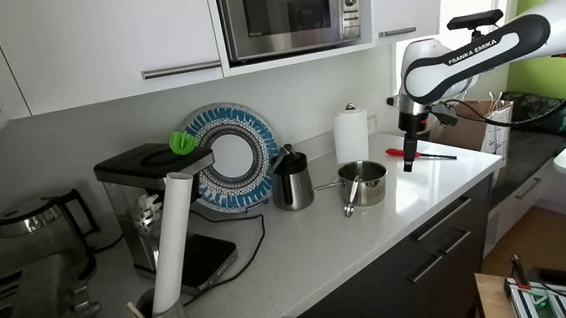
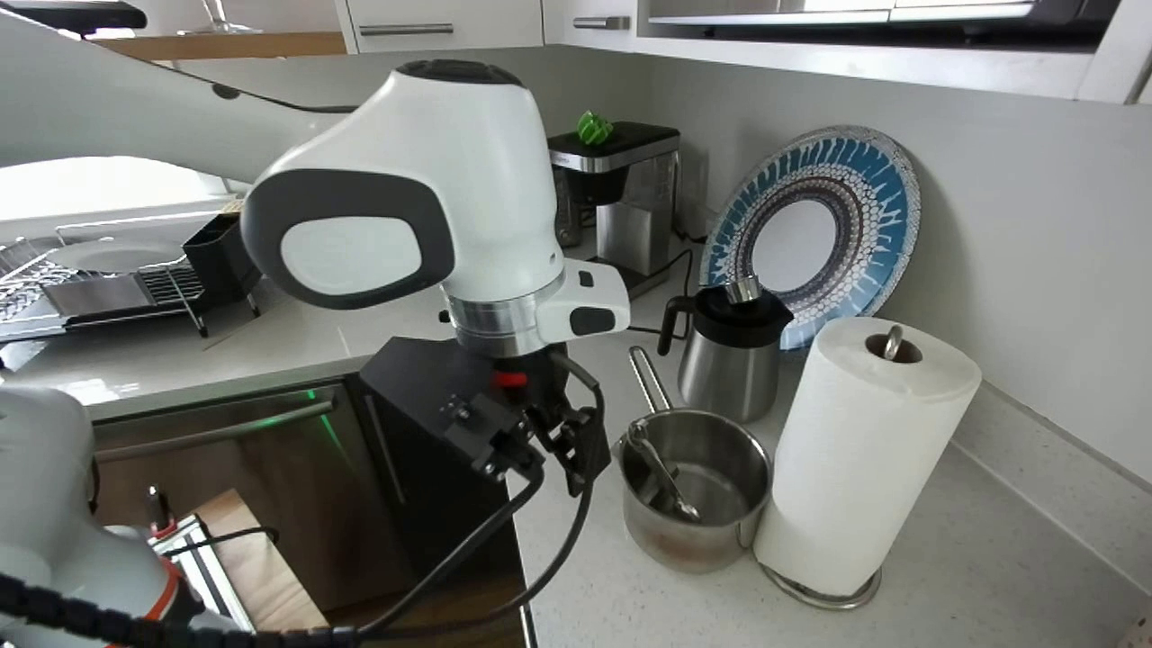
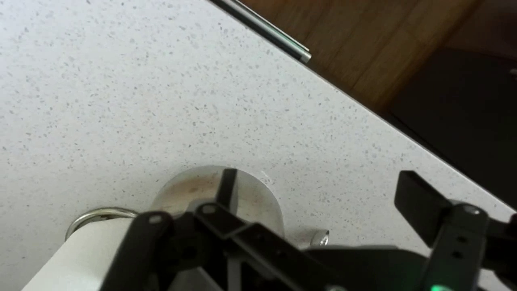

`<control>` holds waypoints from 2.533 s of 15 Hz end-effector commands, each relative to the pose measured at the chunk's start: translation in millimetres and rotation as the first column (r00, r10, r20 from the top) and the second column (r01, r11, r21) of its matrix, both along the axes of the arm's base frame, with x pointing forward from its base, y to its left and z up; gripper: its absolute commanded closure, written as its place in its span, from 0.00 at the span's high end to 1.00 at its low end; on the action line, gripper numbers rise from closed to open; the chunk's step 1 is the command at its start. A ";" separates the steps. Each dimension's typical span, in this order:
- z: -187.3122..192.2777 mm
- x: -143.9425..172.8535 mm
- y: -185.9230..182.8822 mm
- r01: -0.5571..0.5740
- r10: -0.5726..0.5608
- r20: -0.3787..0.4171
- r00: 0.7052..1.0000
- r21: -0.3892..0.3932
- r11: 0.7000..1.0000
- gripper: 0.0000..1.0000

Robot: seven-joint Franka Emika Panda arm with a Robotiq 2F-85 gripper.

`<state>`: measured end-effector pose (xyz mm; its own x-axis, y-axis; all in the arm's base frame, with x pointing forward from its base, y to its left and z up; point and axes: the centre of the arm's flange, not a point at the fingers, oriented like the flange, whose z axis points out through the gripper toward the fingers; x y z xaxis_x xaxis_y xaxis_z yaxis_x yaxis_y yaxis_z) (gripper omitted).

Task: Remove the measuring spoons from the silver pot and put them on the left side of the counter

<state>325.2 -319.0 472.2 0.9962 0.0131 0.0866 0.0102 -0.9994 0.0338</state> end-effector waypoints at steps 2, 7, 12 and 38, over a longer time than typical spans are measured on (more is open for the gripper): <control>-10.3 48.3 -13.8 -0.160 0.145 -0.115 0.983 -0.135 0.978 1.00; -8.1 67.6 -3.0 -0.161 0.153 -0.058 0.987 -0.164 0.973 1.00; -20.0 87.7 0.5 -0.163 0.170 0.021 0.985 -0.192 0.968 1.00; -53.8 126.4 20.0 -0.188 0.192 0.025 0.981 -0.118 0.975 0.77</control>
<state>449.7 -296.1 417.7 0.9760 0.1862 0.1134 0.1687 -0.9744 0.1483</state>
